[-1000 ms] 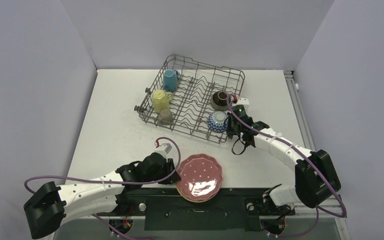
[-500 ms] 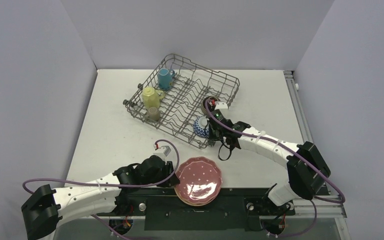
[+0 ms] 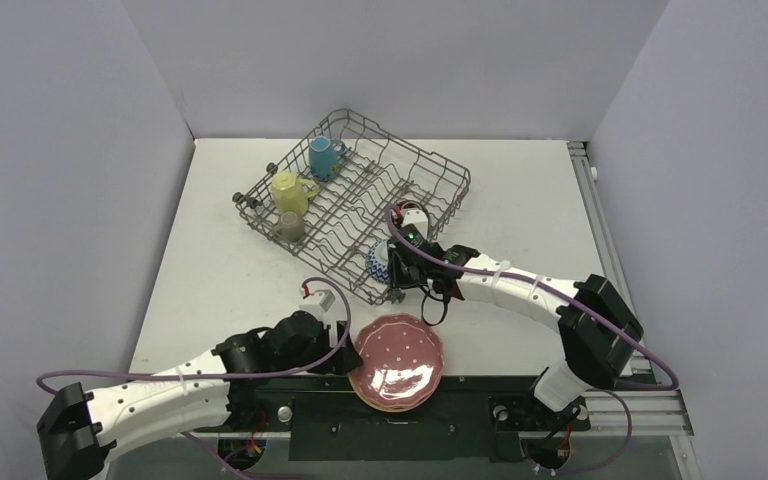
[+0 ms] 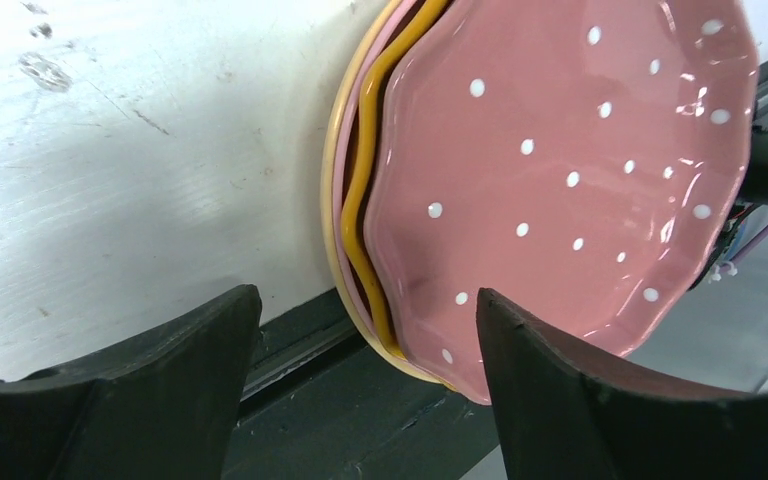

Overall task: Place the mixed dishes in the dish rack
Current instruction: Move the plate to the corner of the board.

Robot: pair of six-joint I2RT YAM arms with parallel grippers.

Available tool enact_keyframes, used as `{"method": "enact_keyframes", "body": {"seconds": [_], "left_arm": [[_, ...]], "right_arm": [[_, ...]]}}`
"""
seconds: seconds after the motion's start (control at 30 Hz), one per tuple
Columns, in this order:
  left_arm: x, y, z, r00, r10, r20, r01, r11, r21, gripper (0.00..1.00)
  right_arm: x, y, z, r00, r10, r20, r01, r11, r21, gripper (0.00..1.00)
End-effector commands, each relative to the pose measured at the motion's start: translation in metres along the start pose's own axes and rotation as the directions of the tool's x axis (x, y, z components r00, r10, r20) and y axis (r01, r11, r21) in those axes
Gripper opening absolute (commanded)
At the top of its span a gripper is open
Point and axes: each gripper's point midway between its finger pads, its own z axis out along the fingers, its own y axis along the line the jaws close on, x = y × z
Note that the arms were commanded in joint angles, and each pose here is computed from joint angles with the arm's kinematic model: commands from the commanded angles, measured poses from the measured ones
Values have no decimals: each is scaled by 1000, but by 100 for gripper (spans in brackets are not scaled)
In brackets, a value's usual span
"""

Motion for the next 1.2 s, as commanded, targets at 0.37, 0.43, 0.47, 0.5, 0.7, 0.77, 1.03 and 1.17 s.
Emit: {"method": "enact_keyframes", "body": {"seconds": [0.37,0.43,0.47,0.5,0.7,0.77,1.03,1.17], "left_arm": [[-96,-45,-58,969,-1,247,5,1000,-15,94],[-114,-43,-60,963,-27,269,33,999,-20,95],[-118,-48,-62,965,-41,258,41,999,8,95],[-131,-42,-60,959,-66,277,69,998,0,95],[-170,-37,-48,957,-142,255,138,990,32,89],[-180,-32,-39,958,-156,242,156,988,19,87],[-211,-14,-2,954,-219,207,226,974,-8,76],[-217,-6,14,951,-253,181,261,965,-22,72]], "right_arm": [[-59,-15,-56,984,-40,171,42,999,-12,41],[-66,-22,-65,981,-38,192,40,999,-8,41],[-67,-26,-68,980,-42,195,43,999,-2,41],[-71,-30,-74,977,-36,210,37,999,0,41],[-76,-59,-92,970,-12,243,8,1000,18,41],[-75,-66,-95,968,-5,251,0,1000,21,42],[-66,-81,-106,967,4,256,-10,1000,19,42],[-63,-86,-112,964,3,264,-8,1000,20,42]]}}
